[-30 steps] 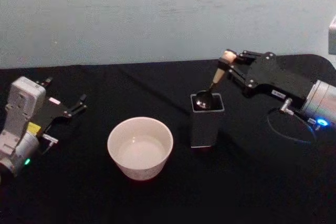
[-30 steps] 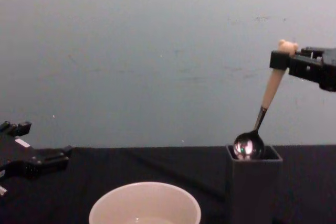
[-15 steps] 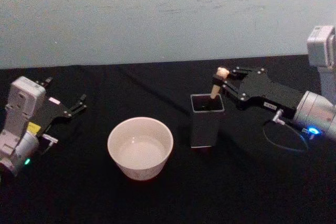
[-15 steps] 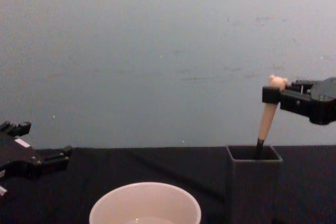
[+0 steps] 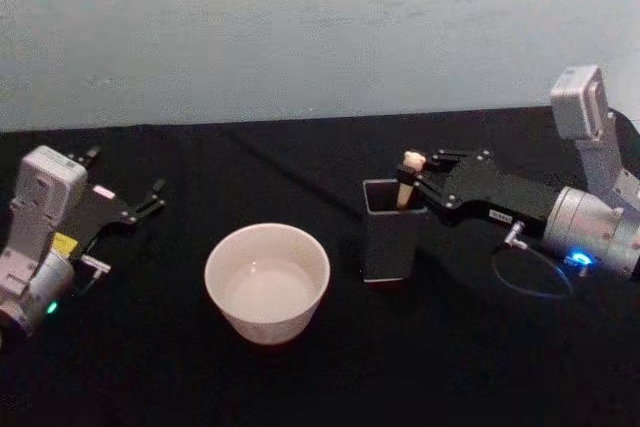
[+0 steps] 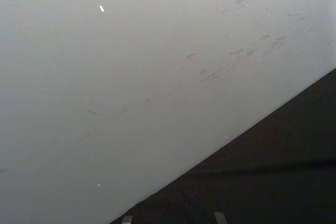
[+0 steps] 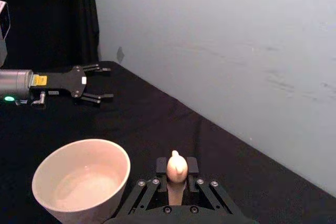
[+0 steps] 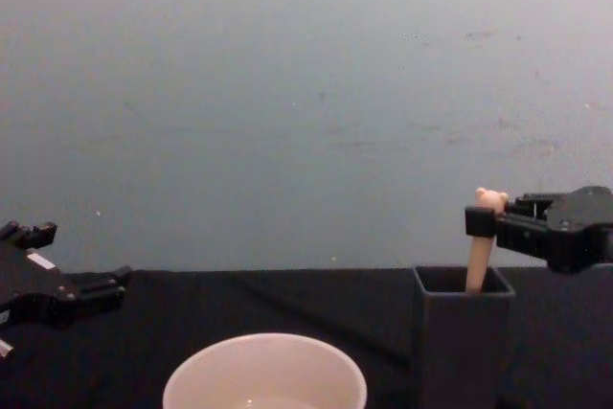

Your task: Pick up the stirring spoon with one hand, stir inside the cup, then place it back in its original position.

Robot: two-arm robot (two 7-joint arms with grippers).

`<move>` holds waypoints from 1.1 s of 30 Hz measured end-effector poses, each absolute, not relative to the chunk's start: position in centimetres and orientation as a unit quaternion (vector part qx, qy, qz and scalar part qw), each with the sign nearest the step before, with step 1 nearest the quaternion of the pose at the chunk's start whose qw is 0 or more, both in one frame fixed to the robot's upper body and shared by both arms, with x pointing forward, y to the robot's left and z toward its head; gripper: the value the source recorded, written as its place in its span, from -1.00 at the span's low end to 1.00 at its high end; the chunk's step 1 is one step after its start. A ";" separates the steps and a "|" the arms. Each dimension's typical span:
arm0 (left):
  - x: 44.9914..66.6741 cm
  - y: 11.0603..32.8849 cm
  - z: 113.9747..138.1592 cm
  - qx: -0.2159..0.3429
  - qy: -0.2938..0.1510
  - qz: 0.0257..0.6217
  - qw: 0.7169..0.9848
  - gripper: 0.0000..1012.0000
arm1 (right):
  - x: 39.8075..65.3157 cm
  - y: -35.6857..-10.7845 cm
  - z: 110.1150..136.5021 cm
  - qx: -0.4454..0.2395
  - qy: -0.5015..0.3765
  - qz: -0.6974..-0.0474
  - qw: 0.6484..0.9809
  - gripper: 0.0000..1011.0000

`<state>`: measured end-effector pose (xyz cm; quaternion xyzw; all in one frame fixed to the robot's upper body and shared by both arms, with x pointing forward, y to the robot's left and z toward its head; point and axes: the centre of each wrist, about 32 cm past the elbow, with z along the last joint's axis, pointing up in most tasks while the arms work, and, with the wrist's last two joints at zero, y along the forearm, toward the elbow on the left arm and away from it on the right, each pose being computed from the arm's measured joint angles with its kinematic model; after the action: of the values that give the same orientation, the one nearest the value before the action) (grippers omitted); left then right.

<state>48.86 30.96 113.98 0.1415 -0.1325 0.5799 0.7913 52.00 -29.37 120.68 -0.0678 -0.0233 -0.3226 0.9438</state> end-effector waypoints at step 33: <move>48.9 31.0 114.0 0.141 -0.132 0.580 0.791 0.98 | 52.6 -29.1 119.5 -0.081 0.009 -0.339 0.937 -0.58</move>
<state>48.86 30.97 113.98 0.1415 -0.1324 0.5799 0.7913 52.57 -29.11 119.46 -0.0810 0.0086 -0.3392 0.9372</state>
